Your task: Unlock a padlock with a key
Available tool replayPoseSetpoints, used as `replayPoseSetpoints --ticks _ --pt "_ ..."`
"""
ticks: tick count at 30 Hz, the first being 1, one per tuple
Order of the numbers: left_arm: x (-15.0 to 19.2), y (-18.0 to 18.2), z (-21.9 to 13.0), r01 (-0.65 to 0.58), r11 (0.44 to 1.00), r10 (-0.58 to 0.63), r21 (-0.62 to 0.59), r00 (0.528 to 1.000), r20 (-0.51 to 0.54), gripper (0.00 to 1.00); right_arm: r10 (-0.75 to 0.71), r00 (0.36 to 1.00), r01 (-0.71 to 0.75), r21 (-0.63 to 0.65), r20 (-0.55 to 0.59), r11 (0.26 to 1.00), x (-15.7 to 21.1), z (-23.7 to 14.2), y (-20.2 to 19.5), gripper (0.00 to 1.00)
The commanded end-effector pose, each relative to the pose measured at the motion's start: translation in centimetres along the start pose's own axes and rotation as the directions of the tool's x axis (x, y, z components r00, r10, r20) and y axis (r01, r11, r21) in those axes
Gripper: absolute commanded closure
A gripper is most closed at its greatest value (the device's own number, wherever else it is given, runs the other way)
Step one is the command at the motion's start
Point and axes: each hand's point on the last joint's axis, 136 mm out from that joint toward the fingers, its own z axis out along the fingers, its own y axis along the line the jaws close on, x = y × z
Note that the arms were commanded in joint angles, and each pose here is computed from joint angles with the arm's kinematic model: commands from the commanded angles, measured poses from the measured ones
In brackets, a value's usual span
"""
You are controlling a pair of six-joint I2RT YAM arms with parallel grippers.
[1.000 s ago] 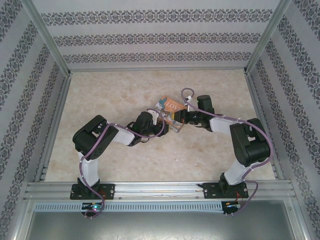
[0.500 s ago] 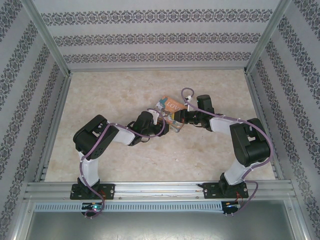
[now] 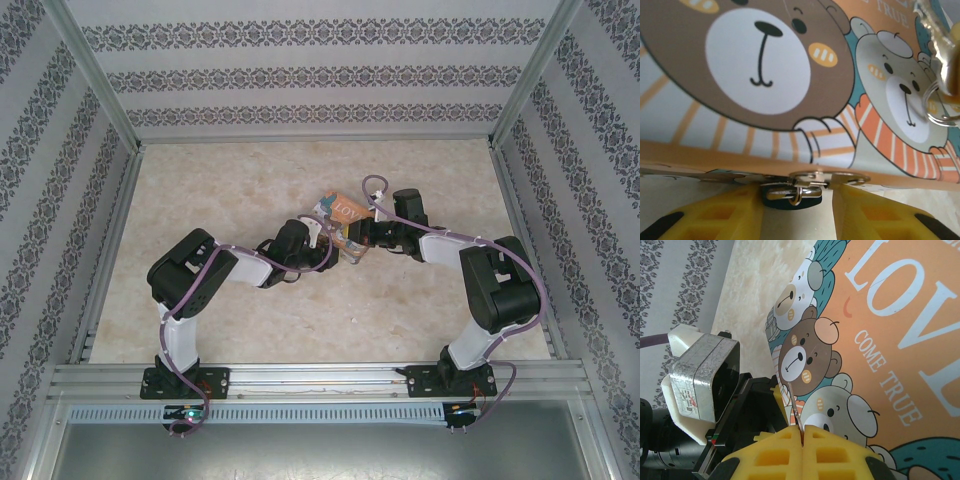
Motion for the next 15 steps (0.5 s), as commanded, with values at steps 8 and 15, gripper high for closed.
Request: replayPoseSetpoints --ticks 8,15 --pt "0.1 -1.0 0.6 -0.017 0.999 0.018 0.028 1.000 -0.021 0.67 0.108 0.992 -0.099 0.136 -0.065 0.986 3.0 0.8 -3.4 1.00" --pt "-0.4 -1.5 0.0 -0.006 0.999 0.006 0.033 1.000 -0.024 0.72 0.065 0.998 -0.064 0.096 -0.002 0.993 1.1 -0.3 -1.3 1.00"
